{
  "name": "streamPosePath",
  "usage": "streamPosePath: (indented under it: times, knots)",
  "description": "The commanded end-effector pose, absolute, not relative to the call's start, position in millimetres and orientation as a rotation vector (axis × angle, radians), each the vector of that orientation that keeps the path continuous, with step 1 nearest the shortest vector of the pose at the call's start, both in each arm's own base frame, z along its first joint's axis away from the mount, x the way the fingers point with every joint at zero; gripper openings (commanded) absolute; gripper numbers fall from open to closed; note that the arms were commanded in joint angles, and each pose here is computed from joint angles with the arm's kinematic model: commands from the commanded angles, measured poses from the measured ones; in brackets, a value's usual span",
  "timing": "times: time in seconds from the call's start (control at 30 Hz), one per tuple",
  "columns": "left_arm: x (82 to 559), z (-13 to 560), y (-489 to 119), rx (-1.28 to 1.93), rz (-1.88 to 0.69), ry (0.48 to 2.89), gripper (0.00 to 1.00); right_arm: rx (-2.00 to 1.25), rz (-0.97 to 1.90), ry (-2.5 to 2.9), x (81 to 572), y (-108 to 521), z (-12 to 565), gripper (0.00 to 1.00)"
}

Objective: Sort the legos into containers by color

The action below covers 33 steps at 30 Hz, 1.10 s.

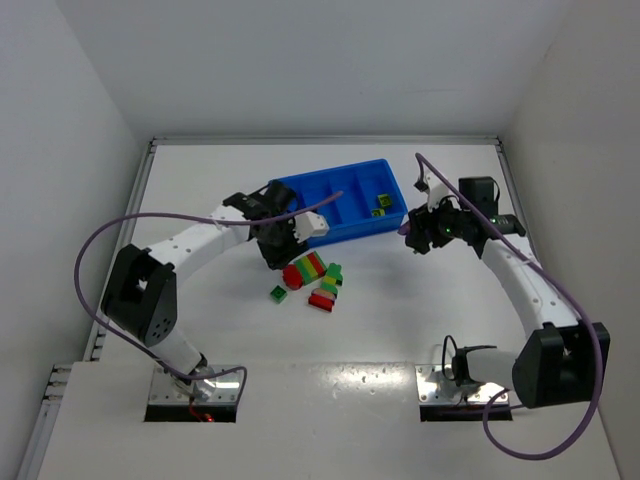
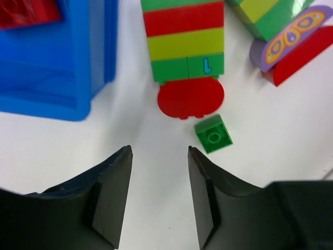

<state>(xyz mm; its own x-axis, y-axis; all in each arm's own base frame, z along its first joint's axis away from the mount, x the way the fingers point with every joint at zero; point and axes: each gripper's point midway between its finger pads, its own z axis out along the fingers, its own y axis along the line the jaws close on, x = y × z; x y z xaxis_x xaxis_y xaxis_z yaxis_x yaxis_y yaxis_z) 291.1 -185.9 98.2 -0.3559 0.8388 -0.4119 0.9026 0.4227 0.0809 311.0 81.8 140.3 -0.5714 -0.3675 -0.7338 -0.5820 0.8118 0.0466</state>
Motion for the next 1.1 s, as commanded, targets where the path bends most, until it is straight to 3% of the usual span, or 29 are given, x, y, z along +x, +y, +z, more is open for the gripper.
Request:
streamPosePath:
  times: [0.0, 0.3, 0.83, 1.07]
  knots:
    - [267, 99, -174, 1.436, -0.273, 2.407, 0.55, -0.676, 0.363, 2.172, 329, 85, 162, 0.1]
    - [249, 73, -169, 1.401, -0.255, 2.581, 0.61, -0.676, 0.362, 2.171, 336, 85, 165, 0.1]
    - [201, 43, -192, 1.396, -0.344, 2.686, 0.71, -0.678, 0.343, 2.193, 329, 81, 160, 0.1]
    - [215, 32, -193, 1.268, -0.232, 2.714, 0.76, -0.678, 0.343, 2.193, 324, 81, 161, 0.1]
